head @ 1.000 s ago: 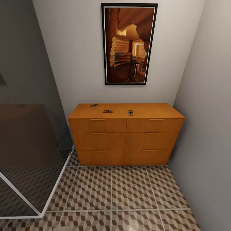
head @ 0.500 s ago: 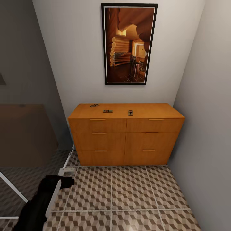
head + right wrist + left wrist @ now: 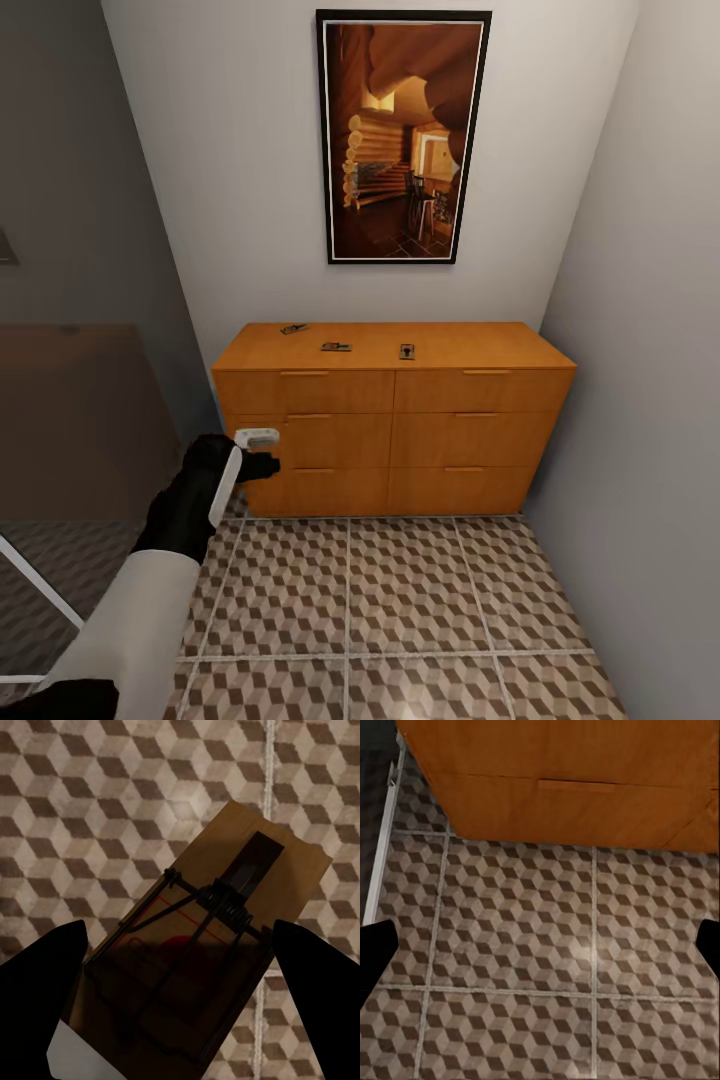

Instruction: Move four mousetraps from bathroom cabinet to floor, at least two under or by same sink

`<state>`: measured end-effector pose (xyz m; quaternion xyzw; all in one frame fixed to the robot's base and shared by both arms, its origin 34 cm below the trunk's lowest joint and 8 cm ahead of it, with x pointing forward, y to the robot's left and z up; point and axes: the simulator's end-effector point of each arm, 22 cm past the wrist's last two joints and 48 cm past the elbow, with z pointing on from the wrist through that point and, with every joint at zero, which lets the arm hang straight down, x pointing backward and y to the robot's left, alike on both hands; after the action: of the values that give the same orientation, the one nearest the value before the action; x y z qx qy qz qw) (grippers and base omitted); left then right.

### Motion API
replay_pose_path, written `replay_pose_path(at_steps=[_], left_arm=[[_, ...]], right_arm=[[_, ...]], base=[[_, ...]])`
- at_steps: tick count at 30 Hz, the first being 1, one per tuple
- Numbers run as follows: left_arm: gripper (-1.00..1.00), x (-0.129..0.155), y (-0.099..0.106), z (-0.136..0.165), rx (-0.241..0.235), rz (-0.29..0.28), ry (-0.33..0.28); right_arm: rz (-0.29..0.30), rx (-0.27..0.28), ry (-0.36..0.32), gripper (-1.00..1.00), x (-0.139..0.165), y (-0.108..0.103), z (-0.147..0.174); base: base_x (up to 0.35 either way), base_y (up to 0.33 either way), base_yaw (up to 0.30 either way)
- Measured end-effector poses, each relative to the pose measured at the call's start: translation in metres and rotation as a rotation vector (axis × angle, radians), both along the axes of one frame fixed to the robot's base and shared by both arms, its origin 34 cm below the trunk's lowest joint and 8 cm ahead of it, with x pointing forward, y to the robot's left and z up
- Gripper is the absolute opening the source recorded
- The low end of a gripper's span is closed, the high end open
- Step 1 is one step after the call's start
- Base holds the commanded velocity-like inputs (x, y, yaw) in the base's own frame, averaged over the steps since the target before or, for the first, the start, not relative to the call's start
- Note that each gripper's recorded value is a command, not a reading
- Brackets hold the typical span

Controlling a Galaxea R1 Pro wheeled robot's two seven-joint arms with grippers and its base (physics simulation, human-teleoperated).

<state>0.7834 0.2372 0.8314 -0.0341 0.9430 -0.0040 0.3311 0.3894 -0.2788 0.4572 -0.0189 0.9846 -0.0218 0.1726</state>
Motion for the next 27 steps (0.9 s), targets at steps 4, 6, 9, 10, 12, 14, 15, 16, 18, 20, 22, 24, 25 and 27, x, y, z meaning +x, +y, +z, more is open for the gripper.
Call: replay_pose_path(at_steps=[4, 6, 9, 10, 12, 14, 15, 16, 18, 20, 22, 24, 25, 27], left_arm=[[1.00, 0.022, -0.015, 0.025, -0.014, -0.018, -0.024], [1.00, 0.032, -0.024, 0.034, -0.020, -0.031, -0.019], [1.00, 0.043, -0.035, 0.044, -0.024, -0.048, -0.008], [1.00, 0.046, -0.037, 0.046, -0.025, -0.051, -0.007], [1.00, 0.053, -0.042, 0.056, -0.026, -0.058, -0.011], [1.00, 0.058, -0.051, 0.063, -0.030, -0.071, -0.010], [1.00, 0.057, -0.052, 0.061, -0.030, -0.073, -0.006], [1.00, 0.055, -0.054, 0.056, -0.029, -0.078, 0.012], [1.00, 0.050, -0.057, 0.042, -0.026, -0.084, 0.050], [1.00, 0.044, -0.058, 0.029, -0.024, -0.090, 0.084], [1.00, 0.040, -0.060, 0.020, -0.022, -0.094, 0.108], [1.00, 0.038, -0.060, 0.016, -0.019, -0.097, 0.117], [1.00, 0.037, -0.061, 0.015, -0.013, -0.102, 0.122], [1.00, 0.036, -0.063, 0.013, 0.006, -0.115, 0.126]], right_arm=[[0.000, 0.000, 0.000, -1.00, 0.000, 0.000, 0.000], [0.000, 0.000, 0.000, -1.00, 0.000, 0.000, 0.000], [0.000, 0.000, 0.000, -1.00, 0.000, 0.000, 0.000], [0.000, 0.000, 0.000, -1.00, 0.000, 0.000, 0.000], [0.000, 0.000, 0.000, -1.00, 0.000, 0.000, 0.000], [0.001, 0.000, 0.000, -1.00, 0.000, 0.000, 0.000], [0.000, 0.000, 0.000, -1.00, 0.000, 0.000, 0.000], [0.001, 0.000, 0.000, -1.00, 0.000, 0.000, 0.000], [0.000, 0.000, 0.000, -1.00, 0.000, 0.000, 0.000], [0.000, 0.000, 0.000, -1.00, 0.000, 0.000, 0.000], [0.000, 0.000, 0.000, -1.00, 0.000, 0.000, 0.000], [0.000, 0.000, 0.000, -1.00, 0.000, 0.000, 0.000], [0.001, 0.000, 0.000, -1.00, 0.000, 0.000, 0.000], [0.001, 0.000, 0.000, -1.00, 0.000, 0.000, 0.000]], base=[[0.000, 0.000, 0.000], [0.000, 0.000, 0.000], [0.000, 0.000, 0.000], [0.000, 0.000, 0.000], [0.000, 0.000, 0.000], [0.000, 0.000, 0.000], [0.000, 0.000, 0.000], [0.000, 0.000, 0.000], [0.000, 0.000, 0.000], [0.000, 0.000, 0.000], [0.000, 0.000, 0.000], [0.000, 0.000, 0.000], [0.000, 0.000, 0.000], [0.000, 0.000, 0.000]])
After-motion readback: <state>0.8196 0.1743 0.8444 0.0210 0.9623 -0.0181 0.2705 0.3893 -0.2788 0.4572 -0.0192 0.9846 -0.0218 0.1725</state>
